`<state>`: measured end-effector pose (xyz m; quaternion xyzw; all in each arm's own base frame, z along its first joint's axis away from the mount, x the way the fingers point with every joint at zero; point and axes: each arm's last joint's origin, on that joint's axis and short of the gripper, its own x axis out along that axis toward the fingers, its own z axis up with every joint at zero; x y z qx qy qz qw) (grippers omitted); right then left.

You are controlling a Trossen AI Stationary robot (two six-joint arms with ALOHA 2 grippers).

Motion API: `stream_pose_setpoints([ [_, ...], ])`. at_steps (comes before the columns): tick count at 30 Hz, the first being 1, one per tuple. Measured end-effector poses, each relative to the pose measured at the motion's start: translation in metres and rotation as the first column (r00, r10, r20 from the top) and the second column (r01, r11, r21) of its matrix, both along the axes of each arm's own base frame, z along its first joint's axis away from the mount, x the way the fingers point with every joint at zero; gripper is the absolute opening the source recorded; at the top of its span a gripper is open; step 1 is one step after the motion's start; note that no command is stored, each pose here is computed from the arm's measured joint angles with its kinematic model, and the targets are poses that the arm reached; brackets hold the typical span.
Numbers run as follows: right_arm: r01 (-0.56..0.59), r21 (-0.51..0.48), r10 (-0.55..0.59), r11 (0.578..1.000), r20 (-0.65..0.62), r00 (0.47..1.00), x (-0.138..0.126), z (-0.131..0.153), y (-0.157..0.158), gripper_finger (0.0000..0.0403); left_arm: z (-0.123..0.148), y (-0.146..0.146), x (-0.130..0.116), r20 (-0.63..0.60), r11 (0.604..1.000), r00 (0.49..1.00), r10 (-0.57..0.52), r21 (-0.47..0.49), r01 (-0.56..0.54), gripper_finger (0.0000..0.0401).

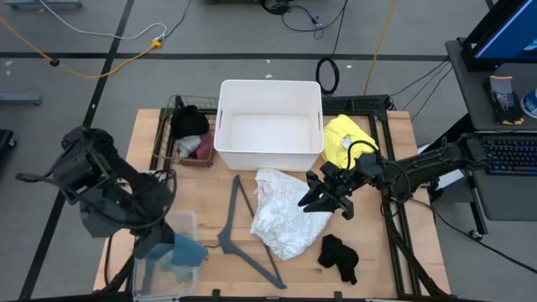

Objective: Pick & Place Cloths
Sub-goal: Put the dark gray sock into the transparent bin

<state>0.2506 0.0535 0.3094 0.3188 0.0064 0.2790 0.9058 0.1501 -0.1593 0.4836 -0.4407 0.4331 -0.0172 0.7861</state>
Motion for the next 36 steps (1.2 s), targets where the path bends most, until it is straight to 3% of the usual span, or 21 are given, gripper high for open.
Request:
stream_pose_setpoints([
  [9,0.000,0.000,0.000,1.000,0.000,1.000,0.000,0.000,0.000,0.0110,-0.018,-0.005,-0.013,-0.245,0.991,0.960,0.131,0.043,-0.124,0.0000],
  [19,-0.001,0.000,0.001,1.000,0.000,1.000,0.000,0.000,0.000,0.0110,-0.053,-0.030,-0.005,-0.330,0.976,0.931,0.155,0.194,-0.094,0.0000],
  [26,0.000,0.000,0.000,1.000,0.000,1.000,0.000,0.000,0.000,0.0110,-0.103,-0.046,-0.012,-0.594,0.968,0.774,0.217,0.235,-0.091,0.0000],
  [36,-0.005,0.025,0.006,1.000,-0.015,1.000,0.000,0.000,0.000,0.0110,-0.148,-0.052,-0.017,-0.624,0.916,0.679,0.387,0.348,-0.202,0.0000],
])
